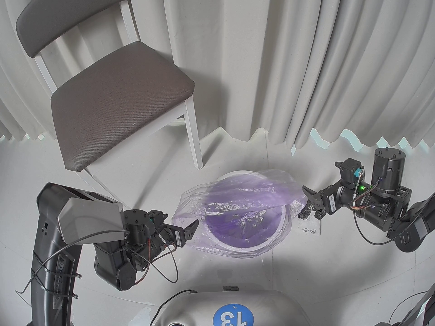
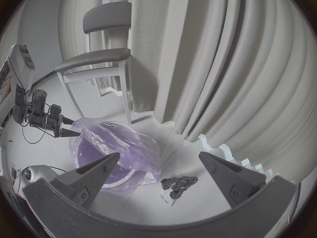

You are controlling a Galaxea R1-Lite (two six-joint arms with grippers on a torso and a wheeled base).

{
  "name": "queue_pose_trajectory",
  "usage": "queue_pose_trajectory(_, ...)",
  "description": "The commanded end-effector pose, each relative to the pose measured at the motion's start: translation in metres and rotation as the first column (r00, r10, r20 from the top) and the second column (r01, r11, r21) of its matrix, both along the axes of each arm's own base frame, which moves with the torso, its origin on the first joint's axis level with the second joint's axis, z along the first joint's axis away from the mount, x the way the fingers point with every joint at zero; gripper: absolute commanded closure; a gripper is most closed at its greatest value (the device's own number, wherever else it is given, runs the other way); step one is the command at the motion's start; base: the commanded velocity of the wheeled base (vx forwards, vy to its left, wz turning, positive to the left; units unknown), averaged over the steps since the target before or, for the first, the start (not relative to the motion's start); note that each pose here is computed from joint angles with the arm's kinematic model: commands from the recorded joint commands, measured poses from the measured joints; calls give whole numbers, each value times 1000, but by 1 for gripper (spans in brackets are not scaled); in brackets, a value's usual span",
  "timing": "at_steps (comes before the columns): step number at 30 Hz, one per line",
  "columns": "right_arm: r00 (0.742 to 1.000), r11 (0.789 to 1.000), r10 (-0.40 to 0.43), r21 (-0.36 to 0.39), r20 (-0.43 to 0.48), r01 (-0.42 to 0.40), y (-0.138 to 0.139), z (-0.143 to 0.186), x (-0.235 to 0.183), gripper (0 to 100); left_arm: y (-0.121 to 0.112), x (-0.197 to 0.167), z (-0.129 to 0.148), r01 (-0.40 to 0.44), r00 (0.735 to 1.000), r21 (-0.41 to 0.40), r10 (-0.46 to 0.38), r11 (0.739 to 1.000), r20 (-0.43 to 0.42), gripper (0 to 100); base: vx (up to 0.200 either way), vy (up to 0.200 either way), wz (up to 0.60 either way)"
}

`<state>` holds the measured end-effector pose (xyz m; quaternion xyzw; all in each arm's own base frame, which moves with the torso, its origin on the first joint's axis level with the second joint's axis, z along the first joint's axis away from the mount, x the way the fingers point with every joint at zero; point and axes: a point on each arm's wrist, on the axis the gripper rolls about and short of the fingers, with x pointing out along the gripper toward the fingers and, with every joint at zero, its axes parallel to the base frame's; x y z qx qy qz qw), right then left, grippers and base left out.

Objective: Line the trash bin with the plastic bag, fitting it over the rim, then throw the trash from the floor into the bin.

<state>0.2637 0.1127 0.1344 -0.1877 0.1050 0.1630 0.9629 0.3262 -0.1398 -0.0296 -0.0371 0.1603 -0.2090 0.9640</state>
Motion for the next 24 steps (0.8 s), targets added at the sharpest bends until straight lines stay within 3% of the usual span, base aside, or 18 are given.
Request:
queue_pose_trajectory(1,999,999,43,-17,18,-43,11,4,-5,0,8,-12,17,20,999,32,-21,999,28,0,0,0,0)
queue_pose_trajectory(9,997,997,72,-38,29,-71,20,8,-5,0,8,-32,32,85,996,66,-87,994,36,0,0,0,0)
queue_pose_trajectory(17,991,989,132,-60,-8,-132,43,17,1,0,12,-36,41,84,995,74,-88,994,53,0,0,0,0)
queue_pose_trajectory(24,978,975,187,-107,-86,-196,68,-22,17,0,14,-36,41,98,993,88,-103,991,62,0,0,0,0)
